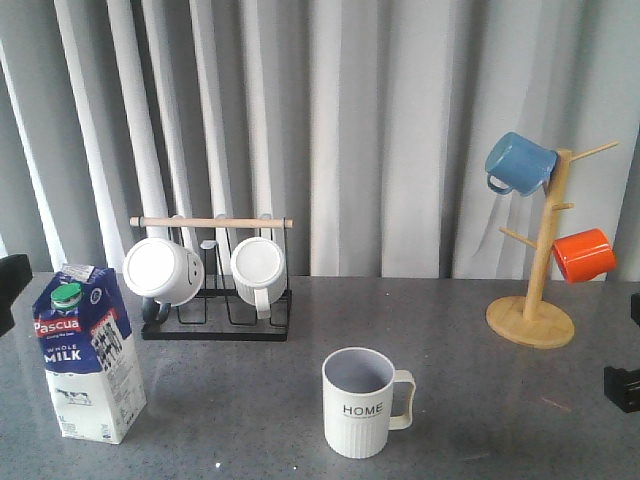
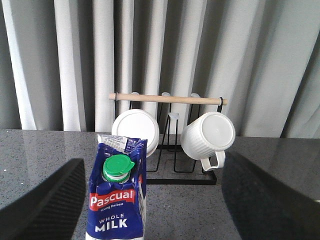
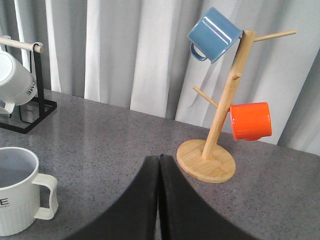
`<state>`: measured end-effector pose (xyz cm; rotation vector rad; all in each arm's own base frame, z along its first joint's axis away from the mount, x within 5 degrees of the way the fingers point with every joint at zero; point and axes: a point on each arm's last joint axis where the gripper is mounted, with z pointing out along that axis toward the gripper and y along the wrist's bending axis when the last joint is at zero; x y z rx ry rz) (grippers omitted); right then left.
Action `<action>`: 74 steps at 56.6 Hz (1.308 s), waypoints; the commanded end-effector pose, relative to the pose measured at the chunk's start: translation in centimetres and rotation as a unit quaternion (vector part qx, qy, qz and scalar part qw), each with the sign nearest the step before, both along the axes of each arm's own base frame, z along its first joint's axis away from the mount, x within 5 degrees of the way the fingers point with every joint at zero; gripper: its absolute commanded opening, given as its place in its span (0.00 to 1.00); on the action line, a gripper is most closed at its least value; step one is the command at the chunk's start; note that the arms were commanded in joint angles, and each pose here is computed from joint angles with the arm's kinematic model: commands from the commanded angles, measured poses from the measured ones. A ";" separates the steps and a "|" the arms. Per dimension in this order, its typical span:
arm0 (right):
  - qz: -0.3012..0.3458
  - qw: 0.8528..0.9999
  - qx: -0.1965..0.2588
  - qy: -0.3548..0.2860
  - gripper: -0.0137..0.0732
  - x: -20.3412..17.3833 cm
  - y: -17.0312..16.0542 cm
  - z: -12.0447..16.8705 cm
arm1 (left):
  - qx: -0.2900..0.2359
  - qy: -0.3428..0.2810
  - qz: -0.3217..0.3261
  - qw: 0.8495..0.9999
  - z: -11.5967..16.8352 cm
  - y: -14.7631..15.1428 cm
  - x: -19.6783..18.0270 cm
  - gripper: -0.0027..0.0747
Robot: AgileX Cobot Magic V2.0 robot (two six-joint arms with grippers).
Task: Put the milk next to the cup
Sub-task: 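Release the HOME mug and withdraw the right gripper, then reach the left gripper to the Pascual milk carton and grasp it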
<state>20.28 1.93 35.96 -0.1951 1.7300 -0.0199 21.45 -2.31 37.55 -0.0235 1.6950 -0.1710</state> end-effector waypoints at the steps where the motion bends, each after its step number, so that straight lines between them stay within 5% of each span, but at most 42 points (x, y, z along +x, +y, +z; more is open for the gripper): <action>1: -0.004 0.999 0.005 -0.051 0.15 -0.2 -0.1 1.7 | -0.013 -0.057 -0.010 0.998 2.0 -0.3 -0.2 0.72; 18: -0.004 0.999 0.005 -0.051 0.15 -0.2 -0.1 1.7 | -0.020 -0.113 -0.020 0.993 3.0 -0.4 -0.3 0.72; 36: -0.004 0.999 0.005 -0.051 0.15 -0.2 -0.1 1.7 | -0.019 -0.108 -0.020 0.994 2.7 -0.5 0.2 0.73; 53: -0.004 0.999 0.005 -0.051 0.15 -0.2 -0.1 1.7 | -0.023 -0.183 -0.033 0.982 4.0 -0.7 0.3 0.72; 74: -0.005 0.999 0.005 -0.052 0.15 -0.2 -0.1 1.7 | 0.015 -0.080 0.000 0.997 2.4 -0.2 9.6 0.72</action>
